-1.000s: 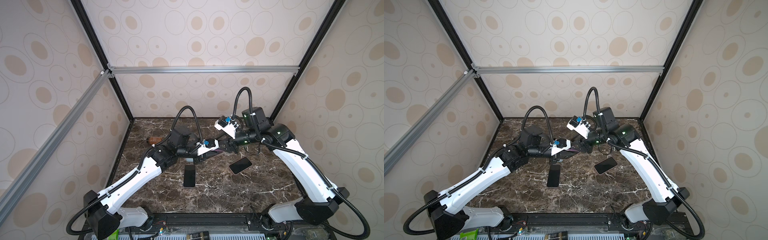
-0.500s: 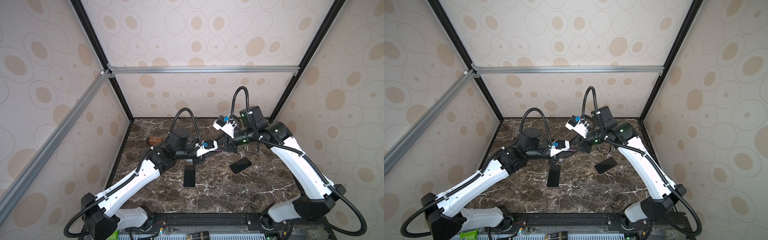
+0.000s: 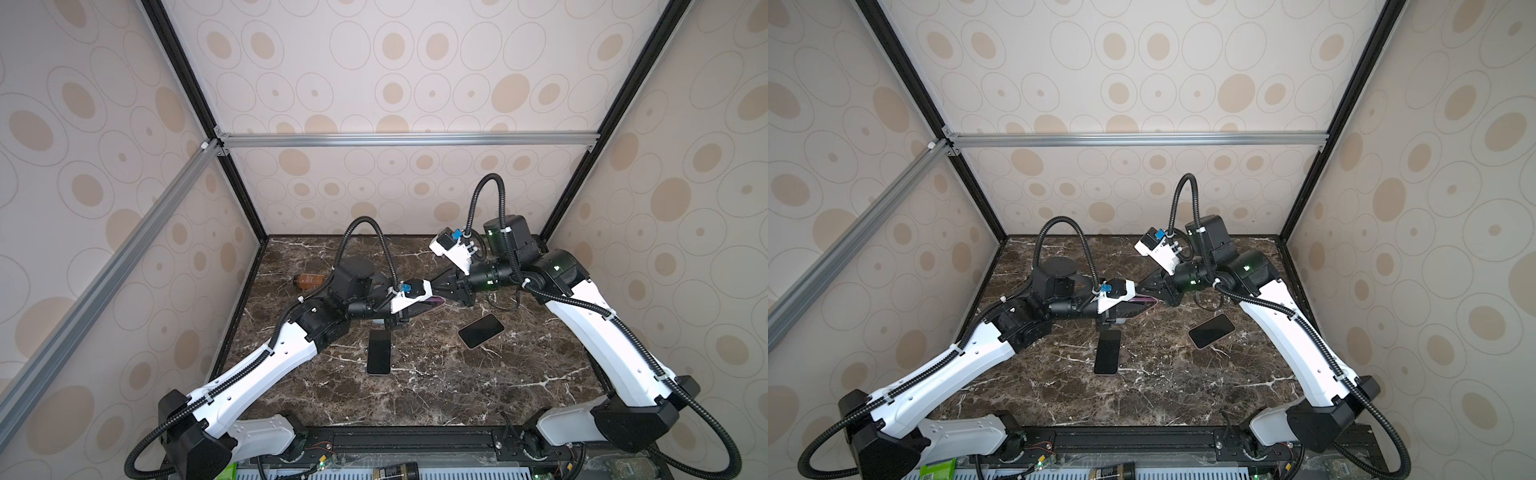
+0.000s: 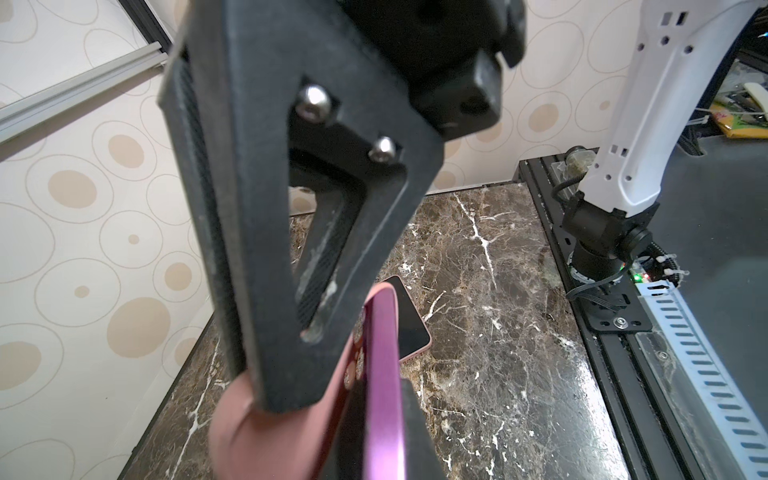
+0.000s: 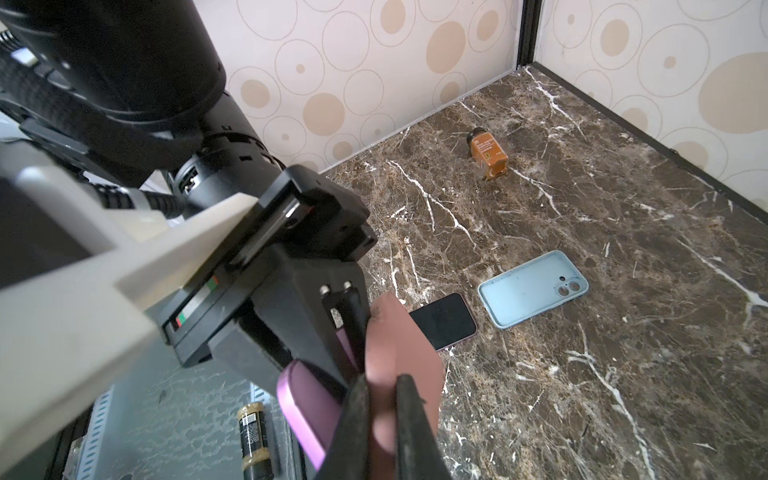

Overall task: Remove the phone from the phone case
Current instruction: 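Bring the right gripper with the case over the phone held by the left gripper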

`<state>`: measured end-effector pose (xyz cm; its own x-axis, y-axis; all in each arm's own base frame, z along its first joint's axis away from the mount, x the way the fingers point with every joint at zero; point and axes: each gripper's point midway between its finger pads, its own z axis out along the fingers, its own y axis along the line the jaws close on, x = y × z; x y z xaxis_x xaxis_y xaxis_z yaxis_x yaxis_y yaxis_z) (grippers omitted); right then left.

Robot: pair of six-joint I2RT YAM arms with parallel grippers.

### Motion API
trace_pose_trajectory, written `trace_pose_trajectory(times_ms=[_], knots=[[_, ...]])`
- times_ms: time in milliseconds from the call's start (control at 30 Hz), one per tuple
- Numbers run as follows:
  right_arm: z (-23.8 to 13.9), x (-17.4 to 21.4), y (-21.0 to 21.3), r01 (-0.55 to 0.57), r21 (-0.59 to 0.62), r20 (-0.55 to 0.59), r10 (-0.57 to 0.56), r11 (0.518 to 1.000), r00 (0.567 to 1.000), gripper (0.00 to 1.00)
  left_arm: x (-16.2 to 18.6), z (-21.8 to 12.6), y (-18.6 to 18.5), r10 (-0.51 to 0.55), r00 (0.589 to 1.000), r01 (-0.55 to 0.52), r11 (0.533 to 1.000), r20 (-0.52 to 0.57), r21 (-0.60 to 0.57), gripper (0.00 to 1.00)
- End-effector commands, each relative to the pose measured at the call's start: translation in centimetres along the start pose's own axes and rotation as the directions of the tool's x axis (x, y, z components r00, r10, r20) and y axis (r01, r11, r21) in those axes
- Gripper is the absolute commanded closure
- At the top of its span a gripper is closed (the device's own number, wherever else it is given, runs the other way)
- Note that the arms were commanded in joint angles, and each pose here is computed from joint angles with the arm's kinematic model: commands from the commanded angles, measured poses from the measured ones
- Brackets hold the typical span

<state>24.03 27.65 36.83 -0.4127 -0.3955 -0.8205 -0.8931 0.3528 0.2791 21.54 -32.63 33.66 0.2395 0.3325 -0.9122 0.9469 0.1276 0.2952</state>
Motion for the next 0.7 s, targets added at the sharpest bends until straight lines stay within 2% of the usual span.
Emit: trace_pose_trajectory(times_ms=[0, 100, 200, 333, 533, 667], knots=[[-0.9, 0.4, -4.0, -0.147, 0.144, 0.052, 0.14, 0.979, 0.989, 1.0, -6.2, -2.6, -0.6, 0.112, 0.973, -0.113, 0.994, 0.201, -0.006, 1.0], [-2.0, 0.7, -6.2, -0.236, 0.193, 0.131, 0.214, 0.952, 0.968, 1.0, -6.3, -2.9, -0.9, 0.096, 0.971, -0.099, 0.995, 0.219, -0.001, 1.0], [-2.5, 1.4, -7.7, -0.283, 0.239, 0.188, 0.242, 0.929, 0.952, 1.0, -6.0, -3.0, -1.0, 0.075, 0.97, -0.076, 0.997, 0.232, -0.006, 1.0], [-2.8, 3.0, -9.8, -0.345, 0.329, 0.212, 0.287, 0.879, 0.934, 1.0, -5.1, -2.6, -0.3, 0.019, 0.972, -0.01, 0.999, 0.236, -0.041, 1.0], [-3.7, 5.9, -12.8, -0.421, 0.488, 0.252, 0.338, 0.765, 0.907, 1.0, -2.9, -0.6, 1.7, -0.174, 0.966, 0.191, 0.978, 0.191, -0.078, 1.0], [-4.6, 8.1, -14.7, -0.491, 0.579, 0.3, 0.39, 0.65, 0.87, 1.0, 0.5, 2.1, 3.1, -0.337, 0.938, 0.344, 0.934, 0.081, -0.1, 1.0]])
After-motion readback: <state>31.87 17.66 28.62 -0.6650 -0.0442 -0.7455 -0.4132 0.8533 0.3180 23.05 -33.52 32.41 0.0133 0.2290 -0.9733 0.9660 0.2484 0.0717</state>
